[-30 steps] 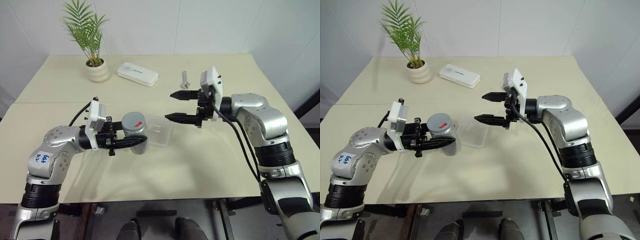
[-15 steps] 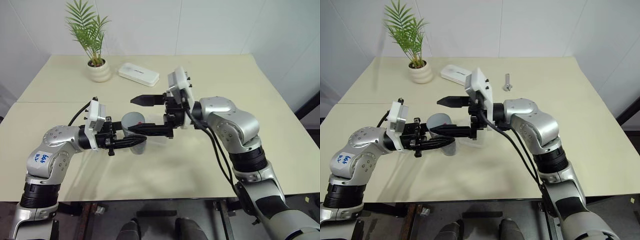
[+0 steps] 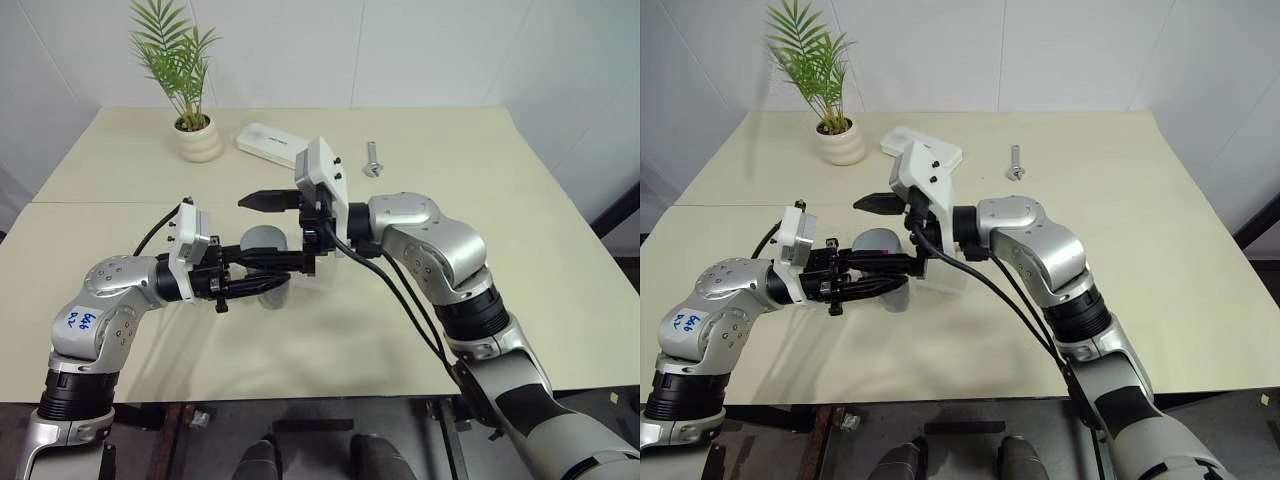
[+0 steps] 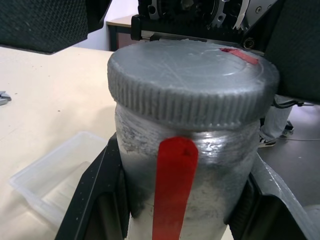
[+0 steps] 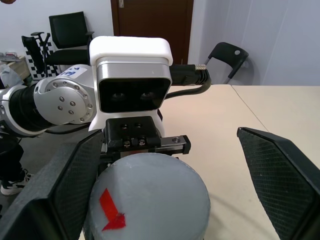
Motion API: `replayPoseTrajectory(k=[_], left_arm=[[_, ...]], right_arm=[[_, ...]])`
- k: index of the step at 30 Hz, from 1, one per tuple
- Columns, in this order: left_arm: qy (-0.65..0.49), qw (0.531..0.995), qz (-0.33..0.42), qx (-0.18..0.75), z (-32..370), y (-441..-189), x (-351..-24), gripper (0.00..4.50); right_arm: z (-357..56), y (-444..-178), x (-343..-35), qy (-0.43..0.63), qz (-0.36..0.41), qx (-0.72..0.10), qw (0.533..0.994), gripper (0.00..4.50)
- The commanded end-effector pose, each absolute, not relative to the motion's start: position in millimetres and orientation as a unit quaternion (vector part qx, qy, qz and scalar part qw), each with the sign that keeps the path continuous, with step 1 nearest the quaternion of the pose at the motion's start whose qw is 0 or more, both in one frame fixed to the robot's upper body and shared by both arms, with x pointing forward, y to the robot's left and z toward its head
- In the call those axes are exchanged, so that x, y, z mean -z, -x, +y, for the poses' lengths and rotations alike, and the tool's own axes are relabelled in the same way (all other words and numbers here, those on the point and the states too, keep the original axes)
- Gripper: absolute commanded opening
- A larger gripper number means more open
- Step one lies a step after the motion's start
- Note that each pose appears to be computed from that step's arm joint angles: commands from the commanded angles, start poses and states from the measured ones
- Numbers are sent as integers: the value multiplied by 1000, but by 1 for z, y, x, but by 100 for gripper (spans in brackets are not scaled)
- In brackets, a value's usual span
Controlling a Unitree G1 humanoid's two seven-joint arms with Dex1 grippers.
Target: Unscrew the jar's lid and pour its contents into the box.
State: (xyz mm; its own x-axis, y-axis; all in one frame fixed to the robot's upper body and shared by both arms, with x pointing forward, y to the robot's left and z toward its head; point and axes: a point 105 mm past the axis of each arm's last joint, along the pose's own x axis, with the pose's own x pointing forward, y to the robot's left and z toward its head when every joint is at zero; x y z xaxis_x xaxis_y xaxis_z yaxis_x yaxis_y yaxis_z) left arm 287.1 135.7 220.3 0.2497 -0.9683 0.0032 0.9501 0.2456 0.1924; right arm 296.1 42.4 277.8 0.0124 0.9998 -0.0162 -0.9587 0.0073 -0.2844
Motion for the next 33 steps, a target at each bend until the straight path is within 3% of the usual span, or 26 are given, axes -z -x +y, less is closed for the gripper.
replayPoseTrajectory(k=[1, 6, 23, 33], left_arm=[[-90, 771, -84, 625, 131, -278, -230, 196], [-89, 770, -84, 626, 131, -278, -230, 196], [-86, 774, -82, 622, 133, -277, -229, 196], [-87, 776, -77, 620, 137, -275, -228, 196]], right_arm=[[40, -293, -282, 119, -101, -694, 703, 446], [38, -290, -277, 120, -92, -697, 701, 446], [-26, -335, -283, 99, -67, -615, 779, 446], [-58, -342, -288, 69, -58, -600, 795, 446]])
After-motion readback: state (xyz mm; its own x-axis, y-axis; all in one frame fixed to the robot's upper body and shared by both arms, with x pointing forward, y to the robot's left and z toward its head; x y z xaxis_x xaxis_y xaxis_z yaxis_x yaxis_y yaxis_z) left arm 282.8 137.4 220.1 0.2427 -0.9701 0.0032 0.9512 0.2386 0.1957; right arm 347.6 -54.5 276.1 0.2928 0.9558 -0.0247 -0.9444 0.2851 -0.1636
